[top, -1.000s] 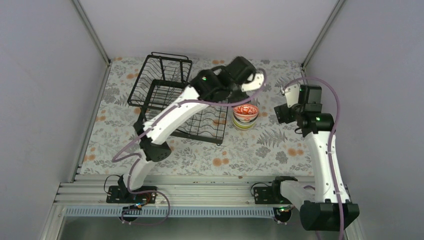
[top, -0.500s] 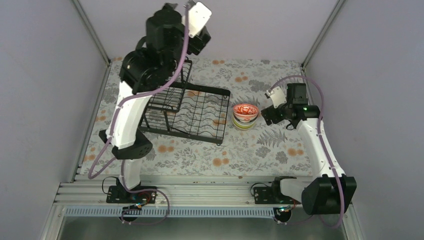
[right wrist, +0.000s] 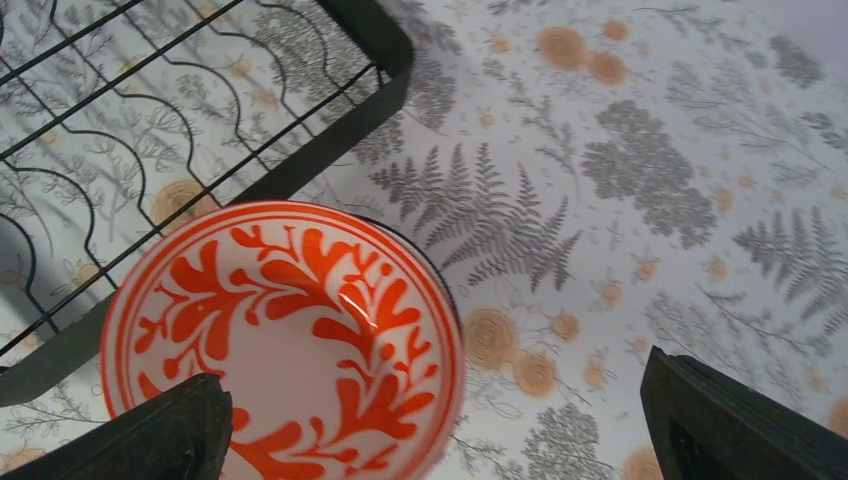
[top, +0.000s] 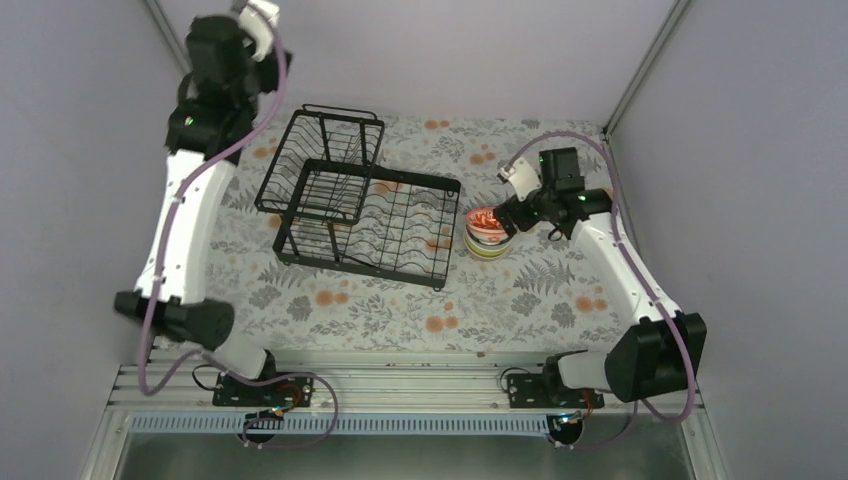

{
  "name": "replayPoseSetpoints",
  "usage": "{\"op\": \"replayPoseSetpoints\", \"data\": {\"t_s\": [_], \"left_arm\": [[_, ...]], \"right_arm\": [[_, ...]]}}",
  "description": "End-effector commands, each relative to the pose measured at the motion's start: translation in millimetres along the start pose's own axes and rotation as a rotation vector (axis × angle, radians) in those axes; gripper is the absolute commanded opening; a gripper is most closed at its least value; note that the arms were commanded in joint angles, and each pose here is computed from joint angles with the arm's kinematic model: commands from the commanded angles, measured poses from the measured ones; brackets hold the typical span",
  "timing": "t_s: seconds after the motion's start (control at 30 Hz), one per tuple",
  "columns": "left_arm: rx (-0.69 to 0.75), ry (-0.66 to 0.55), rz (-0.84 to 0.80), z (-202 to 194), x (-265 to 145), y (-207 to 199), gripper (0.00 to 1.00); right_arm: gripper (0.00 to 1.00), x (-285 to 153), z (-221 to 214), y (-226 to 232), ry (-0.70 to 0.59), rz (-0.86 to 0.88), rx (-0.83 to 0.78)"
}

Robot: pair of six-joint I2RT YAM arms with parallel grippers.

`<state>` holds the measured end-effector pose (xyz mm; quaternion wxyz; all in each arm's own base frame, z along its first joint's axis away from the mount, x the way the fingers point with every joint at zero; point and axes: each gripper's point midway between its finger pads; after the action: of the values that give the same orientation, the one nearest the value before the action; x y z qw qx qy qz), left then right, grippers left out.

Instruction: Unload the bowls from the dish rack

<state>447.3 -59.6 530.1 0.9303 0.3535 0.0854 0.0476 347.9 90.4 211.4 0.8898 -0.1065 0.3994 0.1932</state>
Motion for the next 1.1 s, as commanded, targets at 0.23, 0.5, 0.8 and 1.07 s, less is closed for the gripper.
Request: {"op": "replayPoseSetpoints", "data": {"t_s": [0.23,0.5,0.8,1.07], "left_arm": [[-0.210,-0.112,0.240,-106,25,72,1.00],[-0.308,0.005,0.242,-216,60,56,1.00],[-0.327,0.053,0.224,-254,70,28,1.00],[-0.370,0.050,0.180,-258,65,14,1.00]], "right_arm": [[1.00,12,39,12,-0.118,-0.058,-0.025],[1.00,22,20,15,-0.128,-0.167,-0.058],[1.00,7,7,-7,-0.174,-0.367,-0.073],[1.00,-1,-4,-9,-0.181,-0.382,-0.072]]}}
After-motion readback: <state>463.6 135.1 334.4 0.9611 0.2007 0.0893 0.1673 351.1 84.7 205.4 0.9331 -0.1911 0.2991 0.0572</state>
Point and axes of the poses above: each gripper's point midway between its finger pads, its own x axis out along the fingers, its own y axis along the line the jaws close on, z = x × y, and after that the axes turned 13 degrees about x, right-handed
